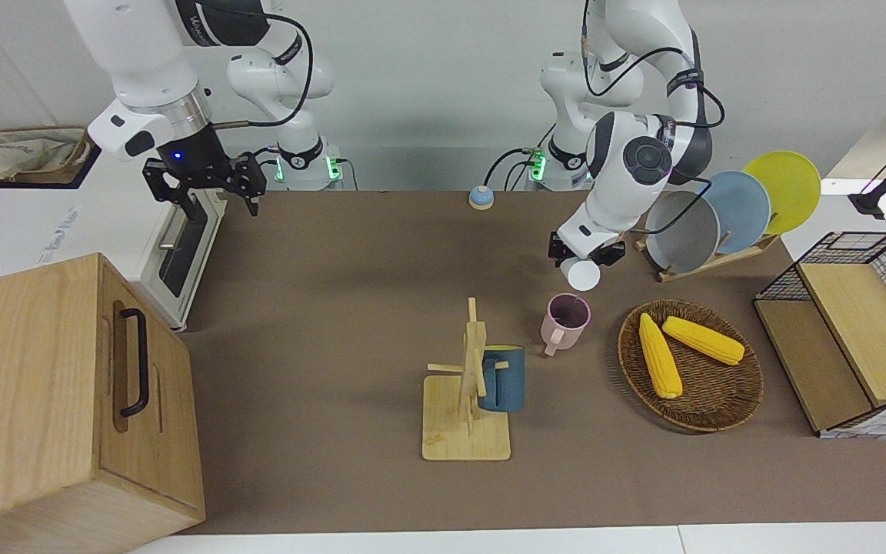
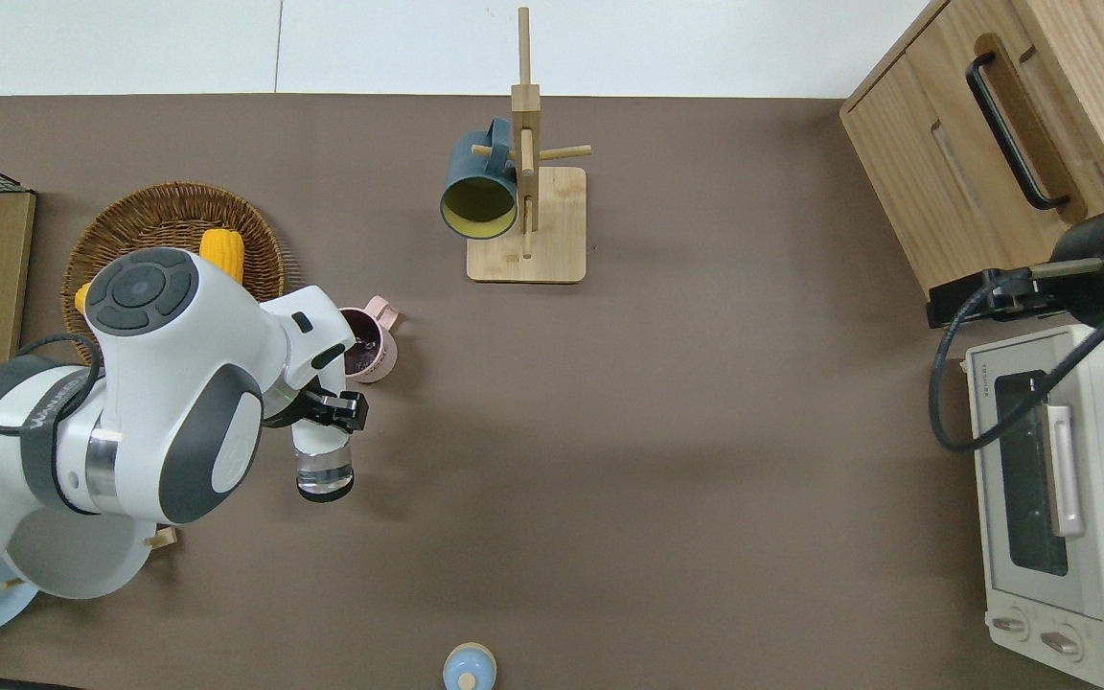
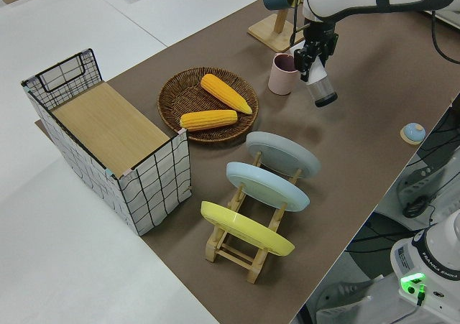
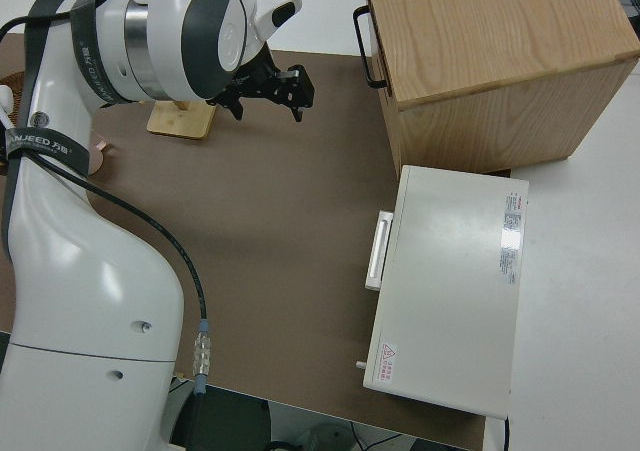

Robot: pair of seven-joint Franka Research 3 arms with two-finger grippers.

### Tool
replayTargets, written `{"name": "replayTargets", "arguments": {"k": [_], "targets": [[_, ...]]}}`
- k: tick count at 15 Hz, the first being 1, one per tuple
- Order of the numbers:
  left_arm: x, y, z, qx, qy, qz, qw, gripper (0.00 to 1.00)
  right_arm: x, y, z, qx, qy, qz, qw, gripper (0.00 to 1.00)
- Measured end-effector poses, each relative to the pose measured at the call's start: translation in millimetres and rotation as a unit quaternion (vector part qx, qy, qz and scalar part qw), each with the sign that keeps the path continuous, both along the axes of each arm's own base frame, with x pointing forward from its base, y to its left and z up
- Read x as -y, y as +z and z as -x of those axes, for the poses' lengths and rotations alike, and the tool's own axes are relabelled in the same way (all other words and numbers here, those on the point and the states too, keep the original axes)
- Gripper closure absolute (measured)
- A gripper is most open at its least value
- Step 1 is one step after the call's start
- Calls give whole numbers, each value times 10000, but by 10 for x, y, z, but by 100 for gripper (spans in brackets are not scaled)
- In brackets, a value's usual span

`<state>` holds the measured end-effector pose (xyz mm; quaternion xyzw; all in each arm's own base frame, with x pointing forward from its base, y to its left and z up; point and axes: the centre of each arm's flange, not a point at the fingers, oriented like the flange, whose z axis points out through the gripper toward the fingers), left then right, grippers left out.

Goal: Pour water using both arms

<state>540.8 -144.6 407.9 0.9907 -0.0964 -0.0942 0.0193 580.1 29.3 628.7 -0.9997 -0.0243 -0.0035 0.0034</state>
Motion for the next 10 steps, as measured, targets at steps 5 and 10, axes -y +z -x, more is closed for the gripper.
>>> {"name": "replayTargets", "arguments": {"k": [5,10], "targets": [[-1,-3,6,-27,0,-6,10000,37,0,0,0,0,0,0,10000,1],[-4,-10,23,-99,52,-32,9999,37,0,0,0,0,0,0,10000,1]]}}
